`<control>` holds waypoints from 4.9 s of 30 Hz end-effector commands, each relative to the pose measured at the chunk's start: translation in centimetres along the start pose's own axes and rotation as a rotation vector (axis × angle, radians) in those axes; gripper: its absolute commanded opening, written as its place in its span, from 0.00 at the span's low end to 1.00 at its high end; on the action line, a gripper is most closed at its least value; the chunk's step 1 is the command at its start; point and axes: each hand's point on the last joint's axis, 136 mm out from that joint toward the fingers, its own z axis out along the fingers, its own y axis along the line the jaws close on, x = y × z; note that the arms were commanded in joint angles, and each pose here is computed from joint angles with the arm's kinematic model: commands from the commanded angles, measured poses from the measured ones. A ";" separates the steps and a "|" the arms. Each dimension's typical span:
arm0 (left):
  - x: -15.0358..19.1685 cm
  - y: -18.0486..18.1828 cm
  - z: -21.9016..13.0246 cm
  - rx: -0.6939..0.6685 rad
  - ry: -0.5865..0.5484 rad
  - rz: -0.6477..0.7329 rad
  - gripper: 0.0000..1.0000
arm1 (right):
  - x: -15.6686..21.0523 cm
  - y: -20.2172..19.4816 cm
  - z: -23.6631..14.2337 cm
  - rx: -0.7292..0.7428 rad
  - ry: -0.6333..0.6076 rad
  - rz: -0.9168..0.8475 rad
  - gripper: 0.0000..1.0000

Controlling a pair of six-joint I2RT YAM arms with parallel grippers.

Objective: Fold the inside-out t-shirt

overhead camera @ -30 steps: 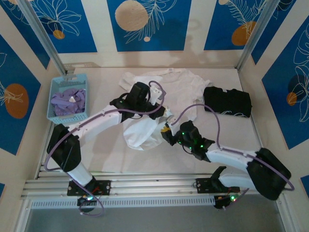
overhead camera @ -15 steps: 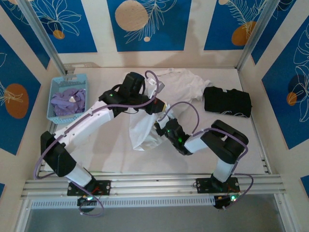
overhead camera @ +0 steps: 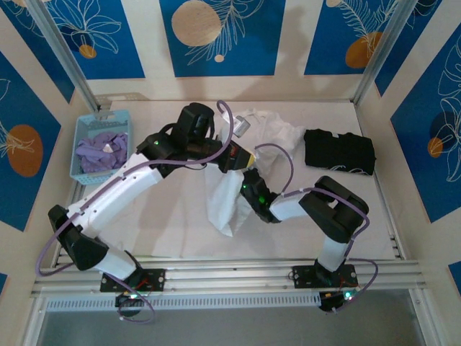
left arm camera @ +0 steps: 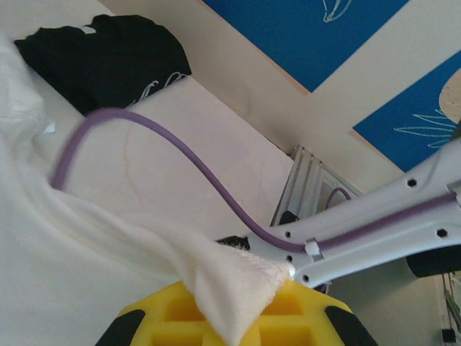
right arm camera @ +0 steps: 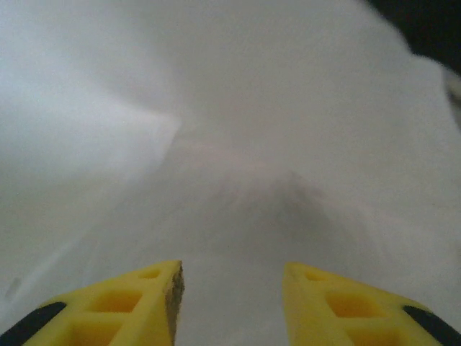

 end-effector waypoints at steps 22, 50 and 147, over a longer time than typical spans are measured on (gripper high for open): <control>-7.9 -7.5 -5.4 0.079 -0.216 0.221 0.00 | 4.3 -2.0 5.1 0.088 0.409 0.070 0.74; -6.8 -2.3 -5.2 -0.093 -0.150 0.185 0.00 | 1.4 2.5 1.1 -0.186 0.276 -0.066 0.68; 6.0 26.1 -1.7 -0.377 -0.265 -0.444 0.00 | -17.2 -5.9 -9.4 -0.749 -0.039 0.354 0.00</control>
